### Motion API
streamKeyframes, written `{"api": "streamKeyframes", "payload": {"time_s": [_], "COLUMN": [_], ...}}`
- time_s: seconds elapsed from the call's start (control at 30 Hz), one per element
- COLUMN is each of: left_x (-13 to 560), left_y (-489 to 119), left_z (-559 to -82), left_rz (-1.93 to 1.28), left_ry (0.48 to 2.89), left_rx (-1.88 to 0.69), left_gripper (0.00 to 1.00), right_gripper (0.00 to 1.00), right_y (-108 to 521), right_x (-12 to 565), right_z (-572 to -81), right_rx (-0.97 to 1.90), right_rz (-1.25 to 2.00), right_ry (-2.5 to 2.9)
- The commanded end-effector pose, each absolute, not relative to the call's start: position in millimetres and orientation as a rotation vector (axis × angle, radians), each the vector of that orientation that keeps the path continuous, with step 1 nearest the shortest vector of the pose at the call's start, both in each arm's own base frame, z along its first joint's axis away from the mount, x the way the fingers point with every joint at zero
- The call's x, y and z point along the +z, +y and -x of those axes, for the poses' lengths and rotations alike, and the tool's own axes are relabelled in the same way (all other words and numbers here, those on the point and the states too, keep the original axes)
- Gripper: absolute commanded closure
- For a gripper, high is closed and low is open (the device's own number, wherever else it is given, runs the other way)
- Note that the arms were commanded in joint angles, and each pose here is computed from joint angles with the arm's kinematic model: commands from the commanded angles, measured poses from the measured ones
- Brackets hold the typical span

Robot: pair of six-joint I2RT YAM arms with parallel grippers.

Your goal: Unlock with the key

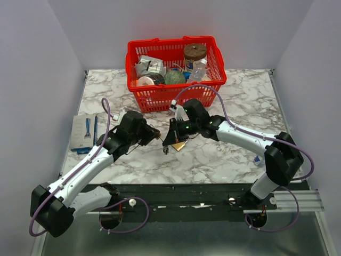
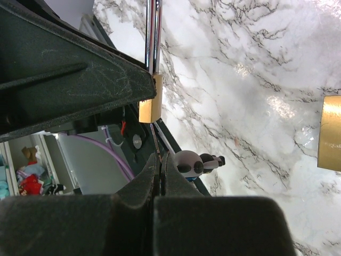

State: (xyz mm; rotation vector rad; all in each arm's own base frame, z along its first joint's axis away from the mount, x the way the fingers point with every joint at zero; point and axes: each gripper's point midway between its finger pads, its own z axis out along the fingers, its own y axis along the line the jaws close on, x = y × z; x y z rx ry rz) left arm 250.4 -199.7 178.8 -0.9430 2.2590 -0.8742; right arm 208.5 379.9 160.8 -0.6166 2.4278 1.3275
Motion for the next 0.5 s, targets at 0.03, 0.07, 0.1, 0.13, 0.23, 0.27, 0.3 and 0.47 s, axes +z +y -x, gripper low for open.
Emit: {"api": "streamKeyframes", "payload": {"time_s": [0.03, 0.07, 0.1, 0.13, 0.23, 0.27, 0.3, 0.47], "left_x": [187.4, 188.2, 187.2, 188.6, 187.7, 187.9, 187.8, 188.2], "left_y": [-209.2, -209.5, -210.2, -210.7, -210.7, -210.8, -210.6, -210.0], "left_z": [-252.8, -253.2, -252.9, -252.9, -253.2, -253.4, -253.2, -253.7], "left_rz": [0.922, 0.92, 0.917, 0.912, 0.914, 0.913, 0.915, 0.917], "left_ry": [2.251, 2.25, 2.255, 2.253, 2.254, 2.253, 2.253, 2.251], "left_rx": [-0.921, -0.922, -0.92, -0.924, -0.92, -0.922, -0.922, -0.921], "left_gripper": [1.0, 1.0, 1.0, 1.0, 1.0, 1.0, 1.0, 1.0], "right_gripper": [0.99, 0.99, 0.99, 0.99, 0.99, 0.99, 0.99, 0.99], "right_y": [385.9, 385.7, 385.7, 385.7, 385.7, 386.3, 385.8, 385.7], "right_x": [165.2, 164.9, 163.9, 162.7, 163.4, 163.4, 162.0, 159.4], "right_z": [-208.9, -209.0, -208.7, -208.1, -209.3, -209.9, -209.7, -211.0], "right_rx": [1.343, 1.341, 1.34, 1.337, 1.331, 1.331, 1.327, 1.315], "right_rz": [0.643, 0.642, 0.642, 0.644, 0.642, 0.642, 0.64, 0.633], "right_ry": [2.421, 2.422, 2.428, 2.432, 2.427, 2.427, 2.434, 2.447]}}
